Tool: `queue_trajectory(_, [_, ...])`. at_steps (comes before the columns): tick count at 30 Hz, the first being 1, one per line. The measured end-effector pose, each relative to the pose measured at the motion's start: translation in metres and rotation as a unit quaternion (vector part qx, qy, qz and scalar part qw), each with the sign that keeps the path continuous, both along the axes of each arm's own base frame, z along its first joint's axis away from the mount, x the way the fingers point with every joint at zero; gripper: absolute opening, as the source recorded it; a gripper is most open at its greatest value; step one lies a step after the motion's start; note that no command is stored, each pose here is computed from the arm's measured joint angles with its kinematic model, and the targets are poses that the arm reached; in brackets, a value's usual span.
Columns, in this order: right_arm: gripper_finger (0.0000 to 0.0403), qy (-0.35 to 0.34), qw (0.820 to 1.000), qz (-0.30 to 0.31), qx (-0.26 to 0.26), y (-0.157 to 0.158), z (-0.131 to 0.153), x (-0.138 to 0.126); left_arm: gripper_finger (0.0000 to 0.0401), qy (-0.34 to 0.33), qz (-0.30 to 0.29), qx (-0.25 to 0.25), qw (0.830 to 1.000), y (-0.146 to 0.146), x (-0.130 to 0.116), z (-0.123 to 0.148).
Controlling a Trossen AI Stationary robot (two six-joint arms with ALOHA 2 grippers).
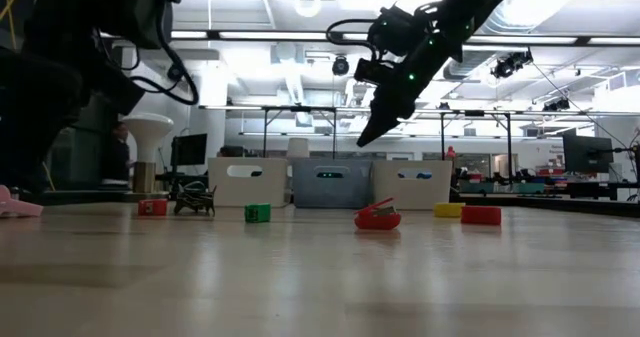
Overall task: Pick and place Stapler, Stapler remover, tape
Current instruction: Put the light pink staple remover into the black bin
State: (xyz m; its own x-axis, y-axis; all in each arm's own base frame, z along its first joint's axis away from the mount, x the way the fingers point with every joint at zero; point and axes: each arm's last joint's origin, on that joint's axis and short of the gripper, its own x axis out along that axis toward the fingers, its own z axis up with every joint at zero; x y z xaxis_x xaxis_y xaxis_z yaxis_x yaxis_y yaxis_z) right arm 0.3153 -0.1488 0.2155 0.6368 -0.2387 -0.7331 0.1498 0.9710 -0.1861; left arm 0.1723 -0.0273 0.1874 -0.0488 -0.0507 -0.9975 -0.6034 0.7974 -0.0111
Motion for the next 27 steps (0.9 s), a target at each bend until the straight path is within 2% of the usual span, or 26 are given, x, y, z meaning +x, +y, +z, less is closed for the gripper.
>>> queue_trajectory(6, [0.0147,0.002,1.0,0.013,0.001,0.009,0.0,0.004,0.0272,0.008,0.03,-0.004,0.999,0.012,-0.002,-0.004])
queue_trajectory(12, [0.0147,0.013,1.0,0.023,0.009,0.018,-0.002,0.005,0.0272,-0.005,0.043,-0.049,0.998,0.021,-0.004,-0.022])
queue_trajectory(27, [0.0147,0.024,0.999,0.04,0.015,0.034,-0.003,0.01,0.0271,0.0,0.059,-0.089,0.994,0.019,-0.007,-0.028])
